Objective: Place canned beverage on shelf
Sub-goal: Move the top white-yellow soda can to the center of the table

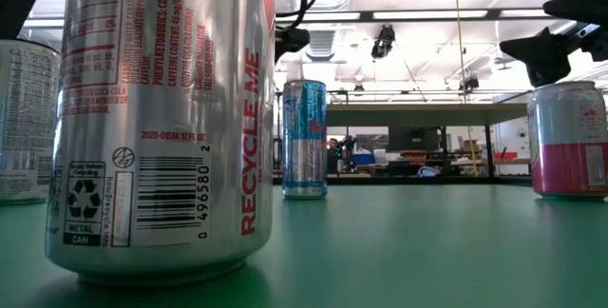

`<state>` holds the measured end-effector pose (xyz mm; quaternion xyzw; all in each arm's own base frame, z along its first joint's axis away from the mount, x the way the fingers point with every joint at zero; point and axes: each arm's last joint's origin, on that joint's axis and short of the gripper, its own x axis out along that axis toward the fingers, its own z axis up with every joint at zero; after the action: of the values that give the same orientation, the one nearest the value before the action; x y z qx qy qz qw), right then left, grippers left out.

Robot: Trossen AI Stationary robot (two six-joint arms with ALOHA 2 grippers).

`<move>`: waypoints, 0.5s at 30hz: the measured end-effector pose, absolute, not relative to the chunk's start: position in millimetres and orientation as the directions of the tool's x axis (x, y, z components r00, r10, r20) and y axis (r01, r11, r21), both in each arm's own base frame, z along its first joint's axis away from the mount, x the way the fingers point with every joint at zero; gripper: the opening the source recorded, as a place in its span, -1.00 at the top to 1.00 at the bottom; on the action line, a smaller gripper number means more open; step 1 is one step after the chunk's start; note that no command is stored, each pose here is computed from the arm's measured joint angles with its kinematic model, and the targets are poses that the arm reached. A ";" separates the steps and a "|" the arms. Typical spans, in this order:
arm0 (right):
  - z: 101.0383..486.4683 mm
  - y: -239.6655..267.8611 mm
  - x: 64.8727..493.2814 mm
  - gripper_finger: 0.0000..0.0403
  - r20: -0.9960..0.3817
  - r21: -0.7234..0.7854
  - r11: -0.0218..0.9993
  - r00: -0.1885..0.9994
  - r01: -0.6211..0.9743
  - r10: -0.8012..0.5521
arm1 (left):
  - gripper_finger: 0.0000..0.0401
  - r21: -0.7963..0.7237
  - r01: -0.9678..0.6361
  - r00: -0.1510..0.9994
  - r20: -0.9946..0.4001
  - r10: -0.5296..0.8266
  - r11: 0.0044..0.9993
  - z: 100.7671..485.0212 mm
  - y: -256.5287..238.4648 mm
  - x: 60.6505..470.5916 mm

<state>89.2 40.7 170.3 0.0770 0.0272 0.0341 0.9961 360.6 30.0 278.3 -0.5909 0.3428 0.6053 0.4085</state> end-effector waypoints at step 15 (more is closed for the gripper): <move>170.4 40.7 89.2 -0.57 -0.049 0.155 0.986 0.996 -0.063 0.072 | -0.39 -0.080 -0.690 0.024 -0.996 0.087 -0.719 278.6 31.3 359.4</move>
<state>89.2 40.7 170.4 0.0768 0.0272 0.0340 0.9961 359.4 31.3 278.6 -0.6518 0.2311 0.6594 0.2948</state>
